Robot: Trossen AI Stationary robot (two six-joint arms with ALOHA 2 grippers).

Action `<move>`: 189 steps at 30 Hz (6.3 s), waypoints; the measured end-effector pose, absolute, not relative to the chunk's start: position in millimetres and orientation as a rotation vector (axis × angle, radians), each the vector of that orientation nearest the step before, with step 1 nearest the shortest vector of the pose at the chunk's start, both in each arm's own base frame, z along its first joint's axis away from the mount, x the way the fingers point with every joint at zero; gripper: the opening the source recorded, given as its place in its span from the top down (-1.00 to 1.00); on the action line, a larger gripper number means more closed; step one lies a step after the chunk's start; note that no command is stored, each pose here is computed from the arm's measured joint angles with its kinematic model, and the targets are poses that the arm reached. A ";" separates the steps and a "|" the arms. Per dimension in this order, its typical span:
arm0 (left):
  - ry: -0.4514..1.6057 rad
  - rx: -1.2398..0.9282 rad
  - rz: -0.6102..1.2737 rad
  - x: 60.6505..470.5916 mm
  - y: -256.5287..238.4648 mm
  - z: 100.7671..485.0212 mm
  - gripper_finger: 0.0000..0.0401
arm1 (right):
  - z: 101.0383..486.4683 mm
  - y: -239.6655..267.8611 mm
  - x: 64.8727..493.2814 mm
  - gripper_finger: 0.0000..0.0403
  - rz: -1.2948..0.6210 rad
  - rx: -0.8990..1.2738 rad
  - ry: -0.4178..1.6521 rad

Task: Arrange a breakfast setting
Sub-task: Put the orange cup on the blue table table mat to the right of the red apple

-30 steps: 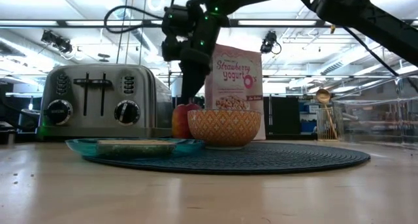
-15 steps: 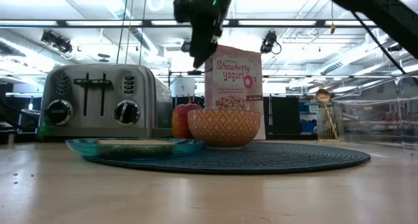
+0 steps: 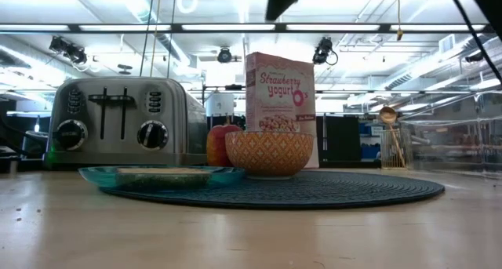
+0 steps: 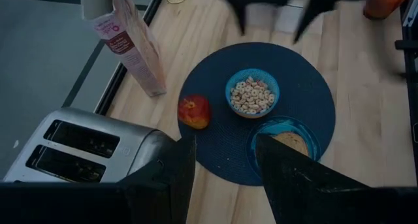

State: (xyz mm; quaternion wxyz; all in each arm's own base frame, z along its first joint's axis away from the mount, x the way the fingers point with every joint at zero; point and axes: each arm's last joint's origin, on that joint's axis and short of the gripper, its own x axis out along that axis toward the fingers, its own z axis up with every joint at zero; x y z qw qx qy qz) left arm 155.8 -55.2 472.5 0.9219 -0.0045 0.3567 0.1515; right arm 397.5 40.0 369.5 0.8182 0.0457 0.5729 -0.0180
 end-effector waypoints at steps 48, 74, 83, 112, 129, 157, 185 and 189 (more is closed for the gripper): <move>0.138 -0.181 -0.146 239.3 -165.1 411.4 0.17 | 276.4 349.7 162.6 -0.72 -0.559 0.432 1.640; 0.149 -0.286 -0.157 241.4 -172.2 407.6 0.17 | 240.2 325.2 140.4 -0.72 -0.407 0.385 1.639; 0.151 -0.304 -0.155 241.4 -172.1 407.6 0.17 | 219.4 319.9 136.4 -0.71 -0.402 0.470 1.648; 0.150 -0.300 -0.143 241.3 -171.3 407.7 0.17 | 209.0 322.4 136.6 0.37 -0.420 0.570 1.680; 0.150 -0.290 -0.143 241.3 -171.3 407.7 0.17 | 218.2 321.9 142.0 0.55 -0.435 0.590 1.696; 0.156 -0.288 -0.144 240.9 -171.6 407.2 0.17 | 218.9 319.5 142.9 0.91 -0.466 0.586 1.681; 0.170 -0.261 -0.157 238.5 -174.7 405.6 0.17 | 234.4 264.3 228.1 0.94 0.197 -0.153 1.560; 0.169 -0.261 -0.156 238.6 -174.6 405.7 0.17 | 234.4 256.8 236.2 0.94 0.312 -0.307 1.527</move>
